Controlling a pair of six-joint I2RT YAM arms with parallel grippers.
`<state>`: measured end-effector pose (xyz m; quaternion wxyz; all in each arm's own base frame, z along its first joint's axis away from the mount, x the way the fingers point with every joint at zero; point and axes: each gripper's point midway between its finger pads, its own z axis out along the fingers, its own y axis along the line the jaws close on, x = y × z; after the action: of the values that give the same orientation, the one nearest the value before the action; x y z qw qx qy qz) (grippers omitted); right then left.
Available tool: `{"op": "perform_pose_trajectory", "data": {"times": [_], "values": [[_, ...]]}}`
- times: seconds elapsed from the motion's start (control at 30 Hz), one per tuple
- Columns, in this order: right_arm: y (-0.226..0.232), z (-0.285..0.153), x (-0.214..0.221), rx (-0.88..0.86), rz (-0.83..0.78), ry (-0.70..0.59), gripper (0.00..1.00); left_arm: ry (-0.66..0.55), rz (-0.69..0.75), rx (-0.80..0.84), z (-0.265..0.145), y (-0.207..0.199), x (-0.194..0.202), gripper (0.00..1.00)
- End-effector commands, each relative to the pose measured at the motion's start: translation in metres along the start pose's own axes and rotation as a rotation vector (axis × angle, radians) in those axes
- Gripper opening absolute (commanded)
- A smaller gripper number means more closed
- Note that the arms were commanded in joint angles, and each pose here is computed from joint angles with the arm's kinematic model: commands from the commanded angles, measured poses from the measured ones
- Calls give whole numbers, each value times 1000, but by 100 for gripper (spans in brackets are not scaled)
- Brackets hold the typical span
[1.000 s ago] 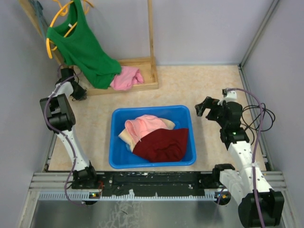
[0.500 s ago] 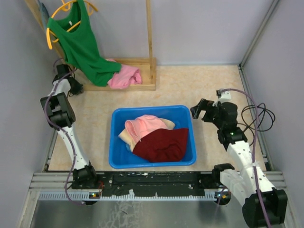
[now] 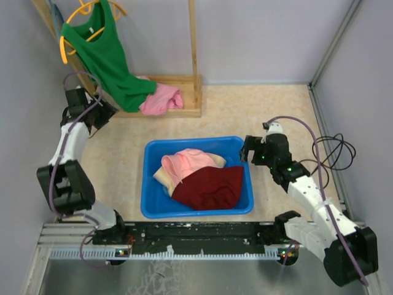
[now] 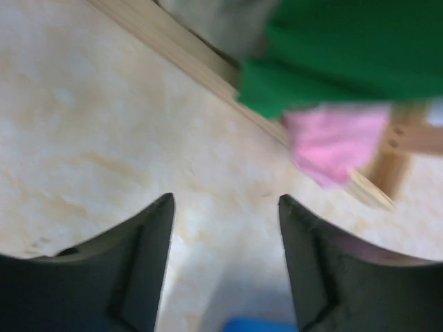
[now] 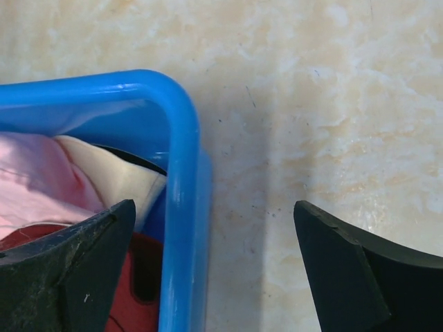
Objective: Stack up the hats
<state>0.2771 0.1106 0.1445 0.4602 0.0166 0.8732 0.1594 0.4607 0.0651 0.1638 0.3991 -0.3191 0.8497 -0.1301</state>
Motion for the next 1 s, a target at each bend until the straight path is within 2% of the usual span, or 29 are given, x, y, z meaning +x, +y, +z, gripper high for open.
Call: {"op": "perform_pose_trajectory", "data": {"times": [0.0, 0.13, 0.27, 0.43, 0.53, 0.7, 0.8, 0.87, 0.97], "values": [[3, 10, -19, 22, -9, -29, 94, -109, 59, 219, -71, -42, 9, 80], [11, 16, -21, 11, -10, -29, 79, -200, 85, 291, -119, -53, 8, 98], [15, 17, -26, -2, -7, -39, 64, -221, 112, 387, -160, -71, 12, 99], [29, 27, -24, -37, -20, -14, 60, -187, 121, 488, -183, -84, 27, 99], [35, 35, -20, -39, -29, 6, 53, -152, 105, 540, -185, -89, 38, 99], [31, 34, -20, -8, -26, 5, 39, -129, 23, 538, -178, -83, 48, 99], [21, 31, -18, 46, -43, 16, 27, -99, 11, 573, -182, -88, 54, 99], [13, 30, -26, 87, -66, 0, 20, -81, 5, 592, -185, -90, 57, 99], [-1, 28, -44, 139, -74, -21, 15, -62, 13, 618, -190, -93, 62, 99]]}}
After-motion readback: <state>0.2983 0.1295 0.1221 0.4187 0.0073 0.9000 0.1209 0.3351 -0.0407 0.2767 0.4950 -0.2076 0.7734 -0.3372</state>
